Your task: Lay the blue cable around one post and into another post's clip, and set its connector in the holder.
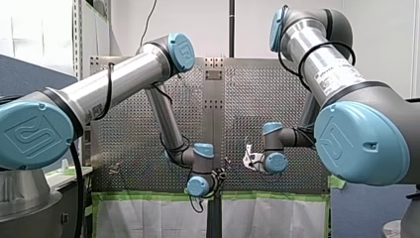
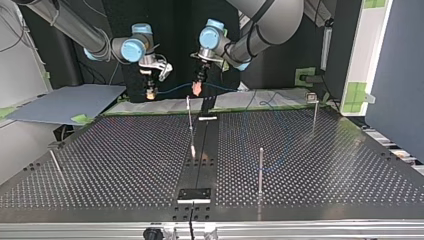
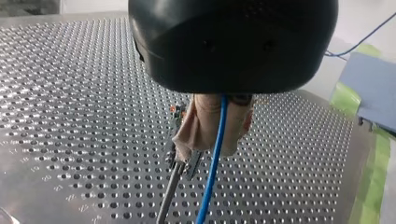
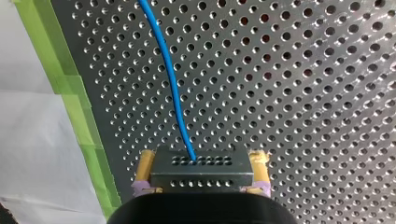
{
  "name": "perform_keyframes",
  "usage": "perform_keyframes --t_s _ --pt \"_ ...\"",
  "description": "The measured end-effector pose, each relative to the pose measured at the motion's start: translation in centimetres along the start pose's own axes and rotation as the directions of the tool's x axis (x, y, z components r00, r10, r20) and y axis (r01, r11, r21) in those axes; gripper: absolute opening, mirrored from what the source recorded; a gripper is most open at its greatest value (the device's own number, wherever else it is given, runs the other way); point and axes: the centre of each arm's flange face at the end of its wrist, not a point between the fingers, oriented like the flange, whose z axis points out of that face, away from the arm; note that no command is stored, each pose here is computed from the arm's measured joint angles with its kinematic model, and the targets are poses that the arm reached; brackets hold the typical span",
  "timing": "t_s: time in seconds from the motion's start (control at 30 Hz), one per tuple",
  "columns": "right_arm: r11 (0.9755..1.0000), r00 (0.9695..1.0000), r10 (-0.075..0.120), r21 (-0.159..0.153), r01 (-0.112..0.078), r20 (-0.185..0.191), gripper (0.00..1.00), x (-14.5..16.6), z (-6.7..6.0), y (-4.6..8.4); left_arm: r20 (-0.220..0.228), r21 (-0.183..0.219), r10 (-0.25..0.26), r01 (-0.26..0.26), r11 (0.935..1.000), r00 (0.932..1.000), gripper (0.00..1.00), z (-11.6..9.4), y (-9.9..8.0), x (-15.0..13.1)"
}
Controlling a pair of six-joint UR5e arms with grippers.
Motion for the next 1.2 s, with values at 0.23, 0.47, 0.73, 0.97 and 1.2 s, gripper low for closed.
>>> perform_keyframes --t_s 0.23,0.47,0.73,0.97,1.2 --pt "0.9998 0.9999 0.016 -0.008 -0.016 -0.006 0.00 0.5 0.7 0.8 0.017 -0.010 0.009 -0.009 0.9999 0.9998 0.00 1.1 -0.2 -0.6" --pt "0.9995 0.9995 0.028 -0.015 -0.028 -0.012 0.00 0.9 1.2 1.7 0.037 -0.048 0.029 -0.027 0.9985 0.9989 0.00 1.9 0.0 -1.3" --pt "0.9987 0.9986 0.047 -0.016 -0.048 -0.024 0.00 1.2 1.7 2.6 0.057 -0.066 0.035 -0.031 0.9973 0.9978 0.00 2.6 0.5 -1.9" --pt "0.9982 0.9979 0.058 -0.012 -0.058 -0.028 0.00 1.5 2.1 3.0 0.065 -0.057 0.033 -0.029 0.9980 0.9973 0.00 3.6 0.5 -2.4" --pt "0.9978 0.9976 0.064 -0.012 -0.065 -0.026 0.00 1.6 2.5 3.3 0.045 -0.060 0.035 -0.032 0.9977 0.9984 0.00 4.3 1.4 -1.6"
